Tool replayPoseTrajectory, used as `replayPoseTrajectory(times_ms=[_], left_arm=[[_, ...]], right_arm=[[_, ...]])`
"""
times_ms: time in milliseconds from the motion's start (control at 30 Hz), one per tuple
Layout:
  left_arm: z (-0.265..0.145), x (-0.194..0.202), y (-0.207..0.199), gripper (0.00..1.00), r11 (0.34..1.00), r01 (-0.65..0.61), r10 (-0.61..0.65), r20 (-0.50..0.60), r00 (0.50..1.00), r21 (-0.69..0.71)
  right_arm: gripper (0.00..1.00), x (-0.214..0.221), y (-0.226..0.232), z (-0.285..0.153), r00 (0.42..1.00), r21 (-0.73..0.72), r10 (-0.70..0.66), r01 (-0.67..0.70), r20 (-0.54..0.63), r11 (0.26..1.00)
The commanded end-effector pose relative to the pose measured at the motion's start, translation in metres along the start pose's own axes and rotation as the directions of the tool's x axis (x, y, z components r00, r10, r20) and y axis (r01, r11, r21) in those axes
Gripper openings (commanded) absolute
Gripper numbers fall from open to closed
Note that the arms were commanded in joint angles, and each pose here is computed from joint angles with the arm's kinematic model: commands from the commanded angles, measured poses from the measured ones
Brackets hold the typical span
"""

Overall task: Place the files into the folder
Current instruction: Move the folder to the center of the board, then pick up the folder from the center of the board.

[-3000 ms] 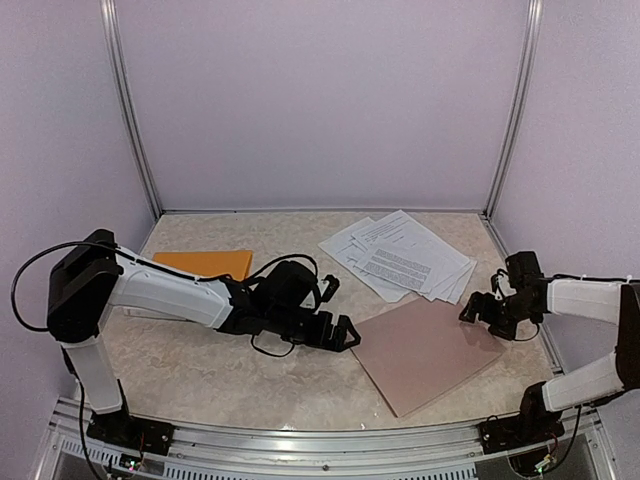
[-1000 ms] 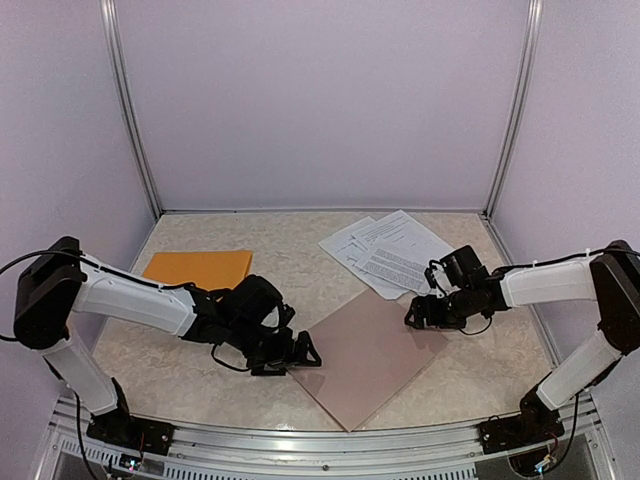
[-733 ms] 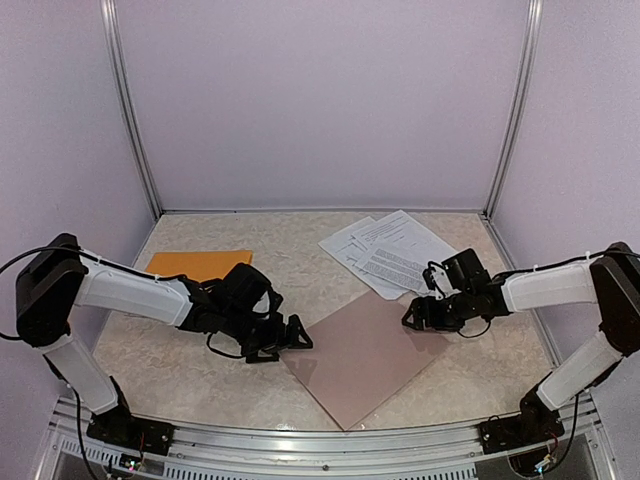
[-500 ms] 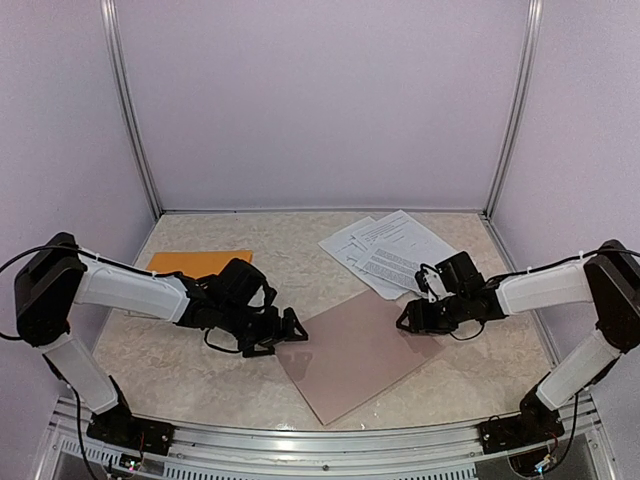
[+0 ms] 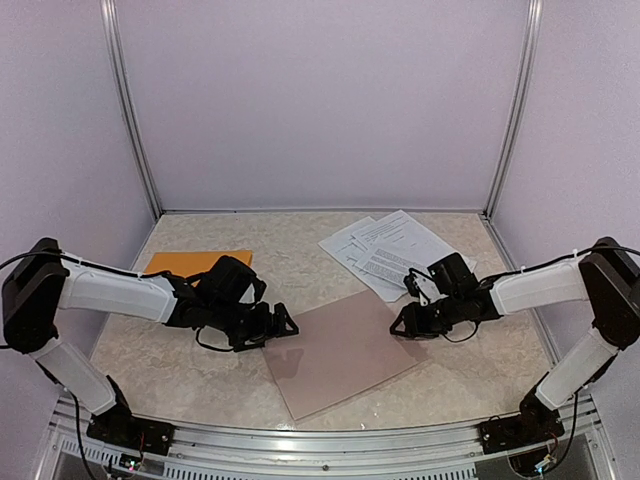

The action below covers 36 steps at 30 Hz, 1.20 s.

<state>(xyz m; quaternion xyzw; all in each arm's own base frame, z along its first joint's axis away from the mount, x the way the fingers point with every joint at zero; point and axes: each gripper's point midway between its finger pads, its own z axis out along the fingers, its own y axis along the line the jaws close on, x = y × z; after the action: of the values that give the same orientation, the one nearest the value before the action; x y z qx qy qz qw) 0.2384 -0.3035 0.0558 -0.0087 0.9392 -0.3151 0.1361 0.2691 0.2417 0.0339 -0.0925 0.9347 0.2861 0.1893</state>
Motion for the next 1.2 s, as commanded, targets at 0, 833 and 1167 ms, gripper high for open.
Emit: replayPoseTrajectory(times_ms=[0,833,1167], left_arm=[[-0.004,-0.001,0.012,0.96,0.999,-0.016,0.017,0.015,1.0,-0.048],[-0.056,0.029,0.023,0.97,0.998,0.052,-0.05,0.045,0.998,-0.038],[-0.059,0.073,0.032,0.97,0.986,0.167,-0.165,-0.077,0.983,0.021]], right_arm=[[0.39,-0.002,0.013,-0.004,0.999,-0.033,-0.03,0.029,-0.026,0.999],[0.0,-0.028,0.016,-0.008,1.0,-0.112,-0.02,0.02,0.002,0.993],[0.32,-0.016,0.01,0.004,0.999,-0.125,-0.013,0.008,-0.032,0.992]])
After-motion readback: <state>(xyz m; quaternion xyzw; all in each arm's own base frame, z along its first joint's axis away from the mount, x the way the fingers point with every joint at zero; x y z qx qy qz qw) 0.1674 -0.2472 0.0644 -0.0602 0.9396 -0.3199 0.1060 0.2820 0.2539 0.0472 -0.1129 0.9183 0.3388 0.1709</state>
